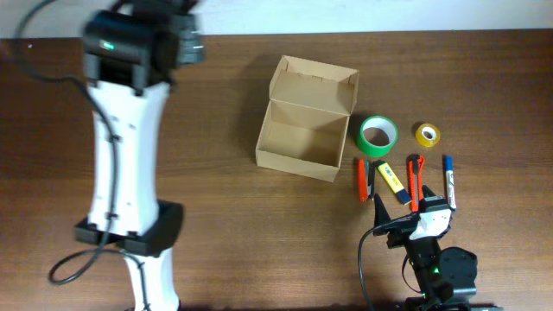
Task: Pack container
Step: 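Release the box and retract the left arm to the left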
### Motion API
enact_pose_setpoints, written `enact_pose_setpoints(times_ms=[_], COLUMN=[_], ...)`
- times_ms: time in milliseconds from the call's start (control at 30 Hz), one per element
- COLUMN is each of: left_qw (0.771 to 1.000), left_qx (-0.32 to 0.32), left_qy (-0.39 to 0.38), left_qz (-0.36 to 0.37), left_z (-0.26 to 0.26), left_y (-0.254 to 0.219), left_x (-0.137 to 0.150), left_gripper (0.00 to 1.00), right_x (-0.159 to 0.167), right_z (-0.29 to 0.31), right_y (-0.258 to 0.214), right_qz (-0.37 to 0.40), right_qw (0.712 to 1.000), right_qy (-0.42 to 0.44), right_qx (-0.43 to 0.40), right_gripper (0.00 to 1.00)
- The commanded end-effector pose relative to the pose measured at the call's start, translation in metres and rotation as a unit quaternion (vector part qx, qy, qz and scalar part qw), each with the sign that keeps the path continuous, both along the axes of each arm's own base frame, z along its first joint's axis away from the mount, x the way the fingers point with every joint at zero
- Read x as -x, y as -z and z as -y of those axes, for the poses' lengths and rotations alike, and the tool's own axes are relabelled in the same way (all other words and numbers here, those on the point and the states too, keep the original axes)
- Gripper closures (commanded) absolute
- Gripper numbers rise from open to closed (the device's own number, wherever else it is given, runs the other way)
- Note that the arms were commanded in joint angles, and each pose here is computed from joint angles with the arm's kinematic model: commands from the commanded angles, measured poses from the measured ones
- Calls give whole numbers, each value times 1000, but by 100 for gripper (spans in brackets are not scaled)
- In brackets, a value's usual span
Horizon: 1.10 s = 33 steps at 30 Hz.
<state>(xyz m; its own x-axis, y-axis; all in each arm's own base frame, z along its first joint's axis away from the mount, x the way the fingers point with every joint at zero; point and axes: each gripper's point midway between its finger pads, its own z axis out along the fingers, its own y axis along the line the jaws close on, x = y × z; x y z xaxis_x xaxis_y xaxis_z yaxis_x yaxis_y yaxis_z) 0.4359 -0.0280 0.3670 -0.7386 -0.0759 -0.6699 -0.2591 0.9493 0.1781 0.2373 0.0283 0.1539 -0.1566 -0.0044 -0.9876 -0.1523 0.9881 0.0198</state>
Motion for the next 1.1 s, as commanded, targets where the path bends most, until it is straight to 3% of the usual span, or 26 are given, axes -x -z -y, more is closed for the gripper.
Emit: enact_pose_setpoints(times_ms=[0, 167, 267, 500, 633, 700, 1067], left_qw=[995, 972, 959, 946, 942, 941, 941], left_qx=[-13, 43, 100, 248, 265, 268, 267], left_qy=[-45, -116, -112, -42, -63, -69, -70], left_qz=[-89, -201, -240, -205, -194, -195, -193], left_z=[-52, -120, -147, -181, -200, -204, -206], left_y=[43, 119, 161, 195, 196, 196, 196], left_x=[6, 21, 27, 24, 32, 35, 35], left_gripper=[20, 13, 13, 13, 13, 0, 0], right_x=[0, 0, 0, 0, 0, 0, 0], right_z=[0, 0, 0, 0, 0, 0, 0], right_y=[2, 2, 2, 2, 2, 2, 2], right_qz=[1, 1, 1, 1, 1, 1, 1], right_qw=[1000, 1000, 1000, 1000, 1000, 1000, 1000], right_qy=[2, 2, 2, 2, 2, 2, 2], right_qx=[-2, -2, -2, -2, -2, -2, -2], right_gripper=[1, 1, 1, 1, 1, 1, 1])
